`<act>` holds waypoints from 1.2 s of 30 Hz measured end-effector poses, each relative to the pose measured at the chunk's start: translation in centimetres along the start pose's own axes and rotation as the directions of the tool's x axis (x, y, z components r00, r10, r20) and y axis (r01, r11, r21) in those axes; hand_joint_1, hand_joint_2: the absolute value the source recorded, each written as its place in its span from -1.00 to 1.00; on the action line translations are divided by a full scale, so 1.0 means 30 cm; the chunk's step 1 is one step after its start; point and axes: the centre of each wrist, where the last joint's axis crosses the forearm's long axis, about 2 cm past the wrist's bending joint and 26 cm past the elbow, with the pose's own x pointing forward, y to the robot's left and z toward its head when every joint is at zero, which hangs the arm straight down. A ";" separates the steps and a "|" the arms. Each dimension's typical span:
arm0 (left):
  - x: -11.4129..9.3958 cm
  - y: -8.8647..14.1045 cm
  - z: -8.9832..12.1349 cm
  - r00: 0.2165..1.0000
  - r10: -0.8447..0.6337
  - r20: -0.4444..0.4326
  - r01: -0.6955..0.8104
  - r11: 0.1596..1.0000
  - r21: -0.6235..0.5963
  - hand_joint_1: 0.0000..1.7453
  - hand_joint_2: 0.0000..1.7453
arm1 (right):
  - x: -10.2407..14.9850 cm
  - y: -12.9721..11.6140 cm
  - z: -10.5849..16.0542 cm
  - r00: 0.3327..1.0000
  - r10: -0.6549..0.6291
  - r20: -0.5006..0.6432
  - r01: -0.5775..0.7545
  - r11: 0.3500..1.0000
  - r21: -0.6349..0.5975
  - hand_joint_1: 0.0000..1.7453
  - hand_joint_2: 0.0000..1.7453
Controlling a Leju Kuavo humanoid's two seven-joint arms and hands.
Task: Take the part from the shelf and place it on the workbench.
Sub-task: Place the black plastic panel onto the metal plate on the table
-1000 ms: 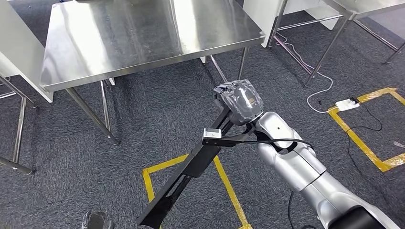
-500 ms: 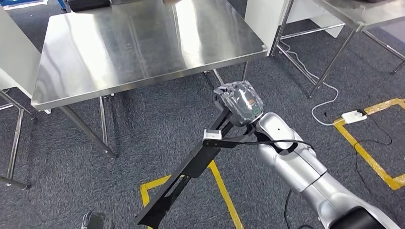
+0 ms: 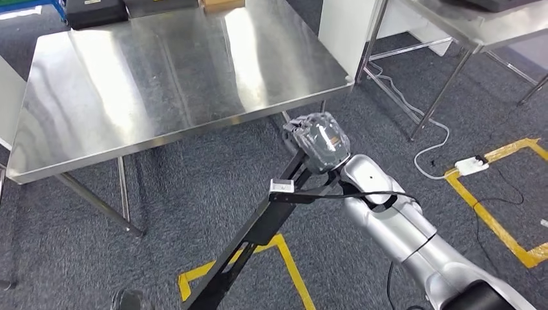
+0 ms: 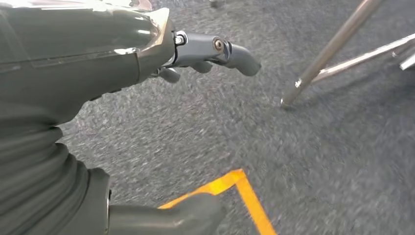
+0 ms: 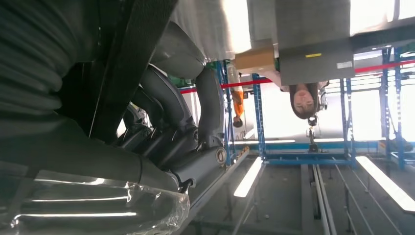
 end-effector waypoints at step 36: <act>0.002 0.013 -0.012 1.000 0.003 0.012 -0.003 1.000 0.008 -1.00 1.00 | 0.020 0.003 -0.015 1.000 0.013 0.023 -0.012 1.000 -0.013 0.86 1.00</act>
